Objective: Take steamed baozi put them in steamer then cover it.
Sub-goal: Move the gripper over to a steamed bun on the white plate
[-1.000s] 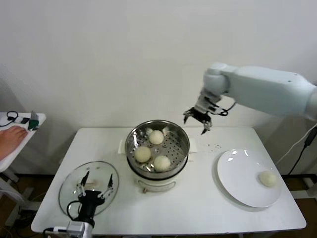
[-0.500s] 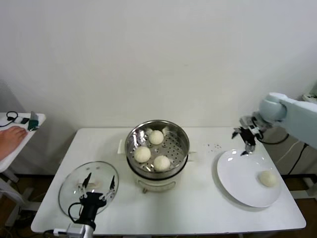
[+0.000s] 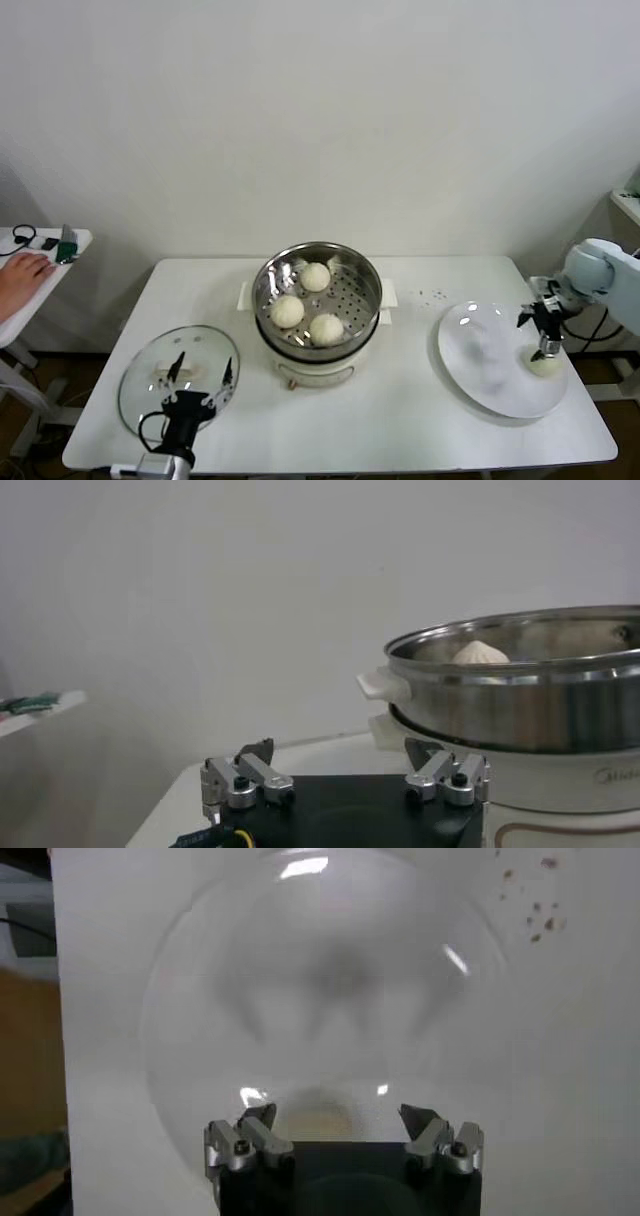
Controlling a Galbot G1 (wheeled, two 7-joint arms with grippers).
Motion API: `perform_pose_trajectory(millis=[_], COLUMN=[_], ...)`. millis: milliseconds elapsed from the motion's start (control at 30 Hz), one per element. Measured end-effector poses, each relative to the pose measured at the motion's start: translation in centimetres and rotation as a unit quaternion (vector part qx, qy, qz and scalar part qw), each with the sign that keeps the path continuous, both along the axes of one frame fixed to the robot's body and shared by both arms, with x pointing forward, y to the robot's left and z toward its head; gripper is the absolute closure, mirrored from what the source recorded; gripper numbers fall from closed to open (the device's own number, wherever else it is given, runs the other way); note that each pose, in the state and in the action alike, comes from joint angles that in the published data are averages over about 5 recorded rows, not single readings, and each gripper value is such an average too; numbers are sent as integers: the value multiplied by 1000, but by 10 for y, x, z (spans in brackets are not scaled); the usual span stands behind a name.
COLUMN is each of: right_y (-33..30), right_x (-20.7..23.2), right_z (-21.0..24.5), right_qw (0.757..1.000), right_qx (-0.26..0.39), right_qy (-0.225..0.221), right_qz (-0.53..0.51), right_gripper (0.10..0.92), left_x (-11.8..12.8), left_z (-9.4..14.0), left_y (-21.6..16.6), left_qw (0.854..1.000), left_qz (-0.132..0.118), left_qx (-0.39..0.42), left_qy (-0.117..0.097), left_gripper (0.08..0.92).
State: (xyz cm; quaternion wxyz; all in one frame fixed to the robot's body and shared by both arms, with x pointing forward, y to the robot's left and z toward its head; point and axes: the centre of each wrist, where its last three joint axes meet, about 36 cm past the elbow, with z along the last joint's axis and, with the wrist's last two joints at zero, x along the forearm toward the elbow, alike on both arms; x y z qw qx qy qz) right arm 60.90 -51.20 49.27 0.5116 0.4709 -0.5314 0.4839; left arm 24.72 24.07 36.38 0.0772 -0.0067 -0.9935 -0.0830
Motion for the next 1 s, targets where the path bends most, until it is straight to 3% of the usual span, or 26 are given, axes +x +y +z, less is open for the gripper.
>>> perform_pose_trajectory(millis=[1000], right_y=[-15], right_x=[1], right_z=[-30], right_qw=[999], right_qx=[-34], right_qy=[25], right_qz=[0], right_gripper=[201], left_x=[2], left_z=[-1], left_y=[3], left_qw=[1000], left_qz=[7], left_qx=[4], left_qy=[-1], left_gripper=[177])
